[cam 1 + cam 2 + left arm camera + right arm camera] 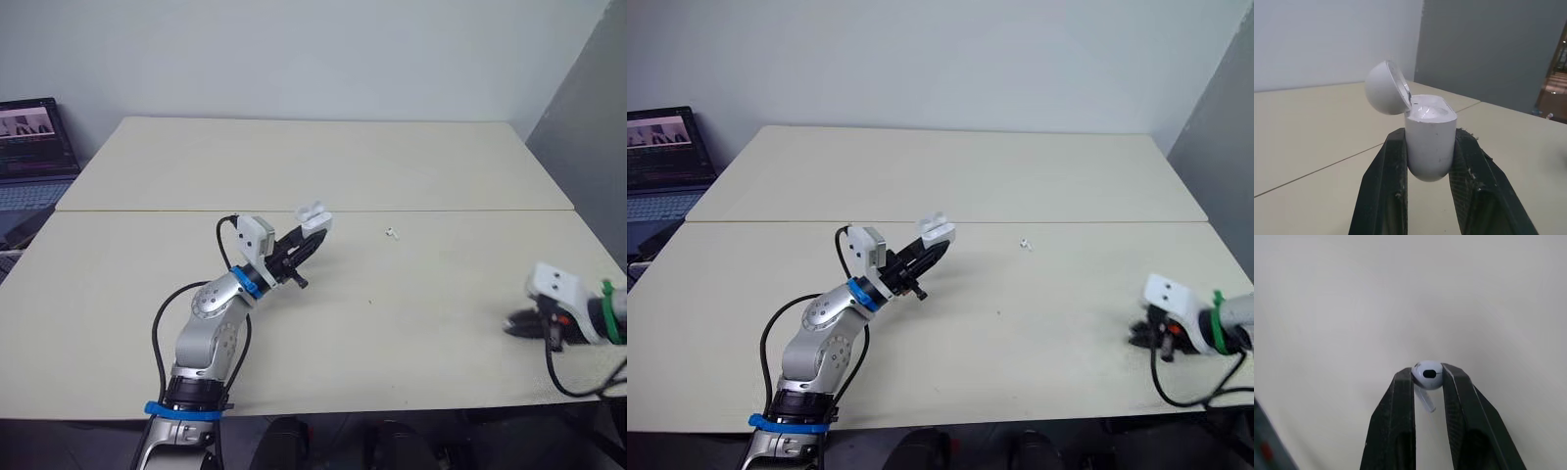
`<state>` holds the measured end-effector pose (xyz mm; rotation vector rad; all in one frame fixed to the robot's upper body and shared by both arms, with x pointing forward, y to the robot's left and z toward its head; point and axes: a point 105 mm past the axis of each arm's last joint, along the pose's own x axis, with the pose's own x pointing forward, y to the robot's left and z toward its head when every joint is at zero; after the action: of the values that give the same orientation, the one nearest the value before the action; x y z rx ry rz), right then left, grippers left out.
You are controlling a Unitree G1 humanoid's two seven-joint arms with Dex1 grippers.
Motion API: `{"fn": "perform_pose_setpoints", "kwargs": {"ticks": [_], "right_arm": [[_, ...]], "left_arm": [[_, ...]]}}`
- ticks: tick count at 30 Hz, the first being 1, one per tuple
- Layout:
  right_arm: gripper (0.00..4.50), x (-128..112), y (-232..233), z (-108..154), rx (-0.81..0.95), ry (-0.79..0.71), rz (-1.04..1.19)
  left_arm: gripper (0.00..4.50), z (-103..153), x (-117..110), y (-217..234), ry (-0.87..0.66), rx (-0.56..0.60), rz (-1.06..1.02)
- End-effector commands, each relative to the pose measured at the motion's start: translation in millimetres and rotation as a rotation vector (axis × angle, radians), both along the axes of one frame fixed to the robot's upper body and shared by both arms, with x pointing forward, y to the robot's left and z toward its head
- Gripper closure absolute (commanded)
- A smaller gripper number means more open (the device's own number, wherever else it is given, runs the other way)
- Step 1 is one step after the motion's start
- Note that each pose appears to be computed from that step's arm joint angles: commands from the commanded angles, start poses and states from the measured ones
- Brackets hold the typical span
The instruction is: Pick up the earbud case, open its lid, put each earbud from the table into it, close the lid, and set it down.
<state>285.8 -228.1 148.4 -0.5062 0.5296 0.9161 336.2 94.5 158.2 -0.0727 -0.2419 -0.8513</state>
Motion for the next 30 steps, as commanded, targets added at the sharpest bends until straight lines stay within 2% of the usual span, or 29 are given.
{"fn": "perform_pose_setpoints", "kwargs": {"ticks": [1,3,5,9,11,19,30], "right_arm": [[4.09,26,48,72,0.273,-0.269,-0.053],[4.09,30,76,101,0.422,-0.360,-0.070],[4.09,27,99,119,0.515,-0.443,-0.061],[4.09,22,133,140,0.689,-0.548,-0.102],[4.09,20,141,144,0.723,-0.606,-0.122],[4.09,22,165,140,0.756,-0.687,-0.137],[4.09,26,183,111,0.769,-0.623,-0.144]], "left_arm": [[3.75,14,-2,-9,-0.059,-0.013,-0.038],[3.75,14,-3,-16,-0.058,-0.014,-0.066],[3.75,15,-3,-22,-0.056,-0.023,-0.084],[3.75,17,1,-30,-0.056,-0.034,-0.096],[3.75,18,2,-34,-0.062,-0.038,-0.101],[3.75,20,5,-45,-0.086,-0.050,-0.116],[3.75,24,5,-57,-0.110,-0.064,-0.140]]}}
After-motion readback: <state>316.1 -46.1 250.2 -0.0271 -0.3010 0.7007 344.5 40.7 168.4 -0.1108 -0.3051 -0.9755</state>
